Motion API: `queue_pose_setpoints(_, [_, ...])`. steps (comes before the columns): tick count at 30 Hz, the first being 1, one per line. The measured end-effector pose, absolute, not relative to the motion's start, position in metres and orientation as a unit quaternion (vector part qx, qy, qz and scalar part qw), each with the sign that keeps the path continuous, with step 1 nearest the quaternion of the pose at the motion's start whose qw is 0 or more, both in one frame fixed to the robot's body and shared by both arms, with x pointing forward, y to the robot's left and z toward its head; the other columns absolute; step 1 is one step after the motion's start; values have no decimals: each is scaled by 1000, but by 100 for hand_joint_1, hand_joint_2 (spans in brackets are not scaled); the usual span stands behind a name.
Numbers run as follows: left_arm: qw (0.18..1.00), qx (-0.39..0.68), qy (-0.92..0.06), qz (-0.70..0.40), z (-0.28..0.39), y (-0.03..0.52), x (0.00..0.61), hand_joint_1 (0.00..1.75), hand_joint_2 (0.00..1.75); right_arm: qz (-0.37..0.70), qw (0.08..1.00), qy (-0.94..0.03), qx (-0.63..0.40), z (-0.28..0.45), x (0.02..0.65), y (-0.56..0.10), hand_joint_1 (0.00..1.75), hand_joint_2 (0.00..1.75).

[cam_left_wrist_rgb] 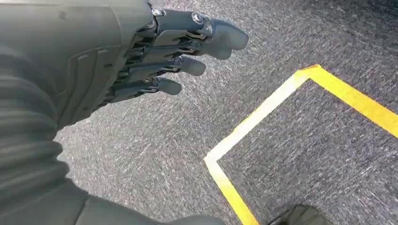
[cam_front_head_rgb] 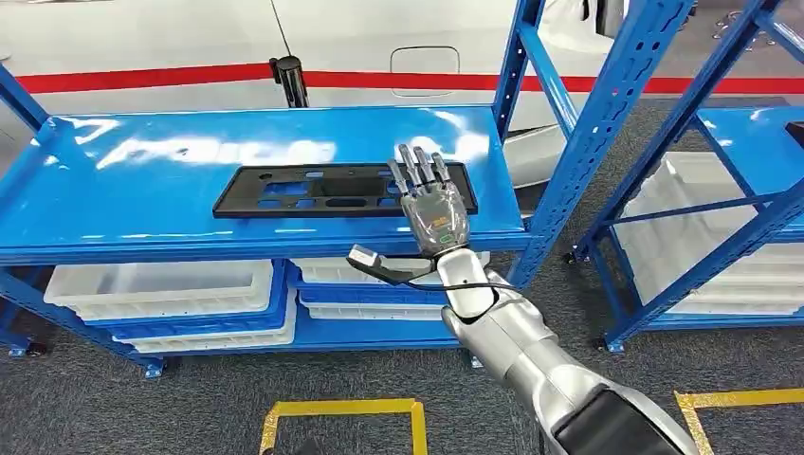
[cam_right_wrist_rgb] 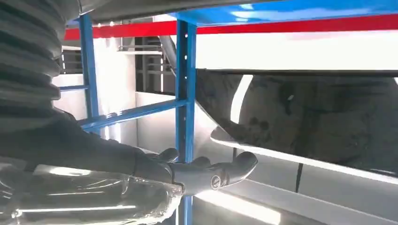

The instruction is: Take the parts from the cabinet and place them on the table.

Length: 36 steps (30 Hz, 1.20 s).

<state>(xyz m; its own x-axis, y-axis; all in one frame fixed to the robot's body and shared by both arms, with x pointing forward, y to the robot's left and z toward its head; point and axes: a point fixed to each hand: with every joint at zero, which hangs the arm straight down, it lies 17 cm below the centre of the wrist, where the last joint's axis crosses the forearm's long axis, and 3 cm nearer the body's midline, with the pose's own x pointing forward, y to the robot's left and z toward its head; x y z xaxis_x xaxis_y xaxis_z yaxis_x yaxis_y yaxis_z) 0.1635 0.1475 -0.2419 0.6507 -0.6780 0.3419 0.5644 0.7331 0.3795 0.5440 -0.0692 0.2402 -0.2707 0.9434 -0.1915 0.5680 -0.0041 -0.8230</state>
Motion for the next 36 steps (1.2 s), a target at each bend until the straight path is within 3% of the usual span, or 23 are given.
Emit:
queue_pose_setpoints(2, [902,121,-236,-339,-242,148,164,0,175,429,213,-673,-564,245,545,-68,0,175])
queue_pose_setpoints(3, [906,116,-240,-330,-241,147,165,0,0,431,206,-674,-563,247,544,-64,0,175])
queue_pose_setpoints(14, [928,63,-243,-275,-243,134,158,0,0,455,200,-685,-534,234,540,-54,0,175])
queue_pose_setpoints(36, [933,76,-246,-252,-243,141,159,0,0,453,240,-671,-536,210,537,-65,0,175])
